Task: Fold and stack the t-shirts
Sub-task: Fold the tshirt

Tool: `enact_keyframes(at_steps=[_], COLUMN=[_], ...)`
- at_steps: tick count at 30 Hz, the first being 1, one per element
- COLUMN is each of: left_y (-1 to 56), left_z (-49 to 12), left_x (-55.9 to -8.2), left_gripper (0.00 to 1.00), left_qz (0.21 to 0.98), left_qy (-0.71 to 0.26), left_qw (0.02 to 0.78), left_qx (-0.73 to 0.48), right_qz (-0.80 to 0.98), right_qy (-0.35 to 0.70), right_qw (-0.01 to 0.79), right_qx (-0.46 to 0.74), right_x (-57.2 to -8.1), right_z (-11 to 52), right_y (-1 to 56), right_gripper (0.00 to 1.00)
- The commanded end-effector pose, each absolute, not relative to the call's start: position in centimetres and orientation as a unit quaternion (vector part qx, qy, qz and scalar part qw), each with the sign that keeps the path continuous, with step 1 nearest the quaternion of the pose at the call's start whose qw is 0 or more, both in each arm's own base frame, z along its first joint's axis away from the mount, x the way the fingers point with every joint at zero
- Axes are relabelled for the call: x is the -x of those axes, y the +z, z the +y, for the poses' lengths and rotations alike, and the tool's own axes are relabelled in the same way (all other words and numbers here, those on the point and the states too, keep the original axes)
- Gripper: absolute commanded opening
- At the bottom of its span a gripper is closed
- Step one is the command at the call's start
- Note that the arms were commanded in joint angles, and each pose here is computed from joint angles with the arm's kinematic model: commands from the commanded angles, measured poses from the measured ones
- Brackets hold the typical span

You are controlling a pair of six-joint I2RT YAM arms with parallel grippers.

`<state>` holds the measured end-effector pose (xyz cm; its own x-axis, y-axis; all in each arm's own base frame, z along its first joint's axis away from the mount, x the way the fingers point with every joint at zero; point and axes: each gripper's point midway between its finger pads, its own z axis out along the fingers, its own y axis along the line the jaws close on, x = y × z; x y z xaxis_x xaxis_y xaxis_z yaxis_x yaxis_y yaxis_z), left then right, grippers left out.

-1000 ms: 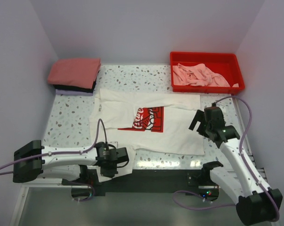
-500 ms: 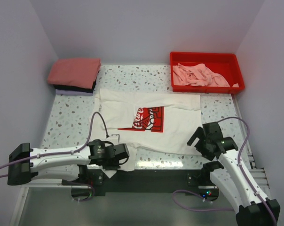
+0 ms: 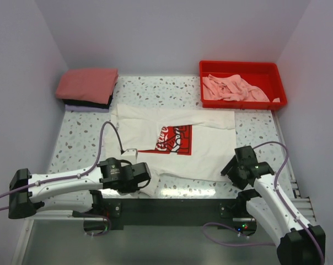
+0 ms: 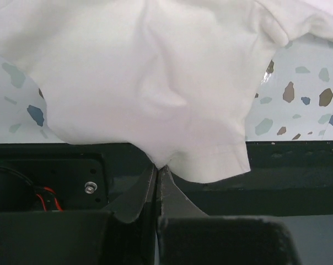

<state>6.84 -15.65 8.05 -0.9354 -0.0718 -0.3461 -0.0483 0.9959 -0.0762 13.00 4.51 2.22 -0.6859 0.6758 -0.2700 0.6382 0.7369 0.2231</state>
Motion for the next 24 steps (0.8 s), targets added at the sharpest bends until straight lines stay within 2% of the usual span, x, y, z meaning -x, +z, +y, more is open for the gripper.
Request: enact_keyframes(at_steps=[1, 3, 7, 10, 11, 14, 15, 17, 18, 19, 24], left_y=[9.8, 10.0, 10.0, 10.1, 10.2, 10.1, 10.1, 10.1, 10.2, 10.2, 10.8], left_z=[-15.0, -14.6, -14.3, -14.2, -14.3, -14.5, -14.4, -14.5, -14.6, -14.6, -14.8], left_x=[-8.4, -8.7, -9.3, -9.8, -9.9, -10.2, -10.3, -10.5, -10.6, -10.7, -11.5], left_gripper=[0.0, 0.0, 0.0, 0.0, 0.0, 0.0, 0.0, 0.0, 0.0, 0.0, 0.0], left_qz=[0.977, 0.976, 0.977, 0.977, 0.976, 0.977, 0.977, 0.976, 0.976, 0.976, 0.973], left_qy=[-0.021, -0.015, -0.015, -0.016, -0.018, -0.022, -0.021, -0.018, -0.019, -0.018, -0.017], left_qw=[0.21, 0.211, 0.208, 0.209, 0.21, 0.209, 0.209, 0.211, 0.212, 0.213, 0.226], left_qx=[0.039, 0.043, 0.046, 0.047, 0.046, 0.046, 0.047, 0.044, 0.042, 0.041, 0.04], right_qz=[0.912, 0.914, 0.915, 0.914, 0.914, 0.915, 0.915, 0.915, 0.915, 0.915, 0.914], right_qy=[0.045, 0.041, 0.034, 0.033, 0.032, 0.031, 0.031, 0.033, 0.036, 0.038, 0.046], right_qw=[0.181, 0.18, 0.186, 0.193, 0.193, 0.194, 0.196, 0.2, 0.205, 0.207, 0.232], right_qx=[-0.364, -0.36, -0.355, -0.357, -0.356, -0.353, -0.352, -0.349, -0.347, -0.345, -0.33], right_x=[-13.8, -13.8, -13.8, -14.0, -14.0, -14.0, -14.0, -14.1, -14.3, -14.4, -15.6], right_z=[4.0, 3.9, 3.6, 3.5, 3.4, 3.4, 3.4, 3.4, 3.4, 3.5, 3.5], right_y=[1.5, 1.4, 1.4, 1.4, 1.4, 1.4, 1.5, 1.6, 1.7, 1.8, 2.9], right_gripper=[0.66, 0.65, 0.56, 0.44, 0.37, 0.28, 0.21, 0.14, 0.06, 0.01, 0.0])
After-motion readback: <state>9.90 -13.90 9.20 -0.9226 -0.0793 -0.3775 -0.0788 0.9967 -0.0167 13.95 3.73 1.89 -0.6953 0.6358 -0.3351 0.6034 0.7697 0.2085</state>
